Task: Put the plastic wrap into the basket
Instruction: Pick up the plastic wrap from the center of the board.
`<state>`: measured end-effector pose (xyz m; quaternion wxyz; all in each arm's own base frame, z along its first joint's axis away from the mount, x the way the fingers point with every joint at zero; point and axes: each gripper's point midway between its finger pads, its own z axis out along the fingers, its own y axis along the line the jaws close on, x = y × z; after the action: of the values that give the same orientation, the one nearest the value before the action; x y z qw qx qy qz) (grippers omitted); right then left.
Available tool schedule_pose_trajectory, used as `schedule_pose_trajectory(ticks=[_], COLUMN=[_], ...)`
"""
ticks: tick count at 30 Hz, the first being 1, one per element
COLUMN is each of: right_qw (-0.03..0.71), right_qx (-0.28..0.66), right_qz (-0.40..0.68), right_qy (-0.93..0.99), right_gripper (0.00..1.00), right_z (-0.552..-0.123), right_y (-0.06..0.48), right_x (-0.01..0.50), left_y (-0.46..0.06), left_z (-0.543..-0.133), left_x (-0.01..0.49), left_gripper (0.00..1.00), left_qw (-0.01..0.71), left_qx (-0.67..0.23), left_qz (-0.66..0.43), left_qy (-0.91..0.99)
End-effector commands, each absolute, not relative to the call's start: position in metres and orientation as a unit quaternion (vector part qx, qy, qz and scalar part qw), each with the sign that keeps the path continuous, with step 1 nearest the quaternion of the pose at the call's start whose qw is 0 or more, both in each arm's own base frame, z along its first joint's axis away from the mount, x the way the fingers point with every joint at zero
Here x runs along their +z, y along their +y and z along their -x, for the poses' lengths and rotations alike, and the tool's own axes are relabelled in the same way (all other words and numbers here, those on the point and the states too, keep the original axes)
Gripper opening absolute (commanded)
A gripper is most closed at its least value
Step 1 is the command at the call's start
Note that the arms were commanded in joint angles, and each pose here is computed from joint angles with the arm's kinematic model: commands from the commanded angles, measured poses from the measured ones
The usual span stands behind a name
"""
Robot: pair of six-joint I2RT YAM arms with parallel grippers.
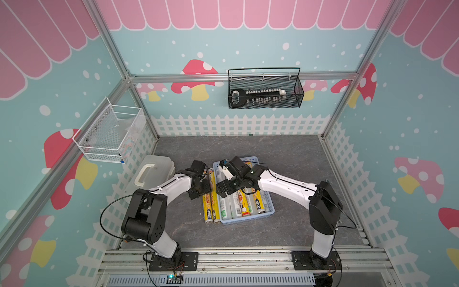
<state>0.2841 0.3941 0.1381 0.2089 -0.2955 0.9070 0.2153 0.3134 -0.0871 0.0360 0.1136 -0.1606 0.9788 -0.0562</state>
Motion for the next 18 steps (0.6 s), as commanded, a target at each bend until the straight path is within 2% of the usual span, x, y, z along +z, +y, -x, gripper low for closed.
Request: schedule_pose_trajectory(ticks=[1, 11, 18], right_qw=[0.209, 0.210, 0.208], right_qx=[0.201, 0.199, 0.198], right_qz=[0.302, 0.303, 0.304], right_qy=[0.908, 0.908, 0.908], right_gripper=[0.99, 0.99, 0.99], right_z=[-0.284, -0.283, -0.282], right_y=[0.394, 0.392, 0.390], right_x=[0.137, 0.137, 0.135], left_y=[-0.067, -0.065, -0.069], left_z=[-0.305, -0.304, -0.301], left_x=[0.033, 0.027, 0.014], left_gripper=[0.69, 0.65, 0.59], left_qw=[0.101, 0.094, 0.070], left_qx=[0.014, 0.027, 0.021], left_qz=[0.150, 0.152, 0.155], left_qy=[0.983, 0.984, 0.985])
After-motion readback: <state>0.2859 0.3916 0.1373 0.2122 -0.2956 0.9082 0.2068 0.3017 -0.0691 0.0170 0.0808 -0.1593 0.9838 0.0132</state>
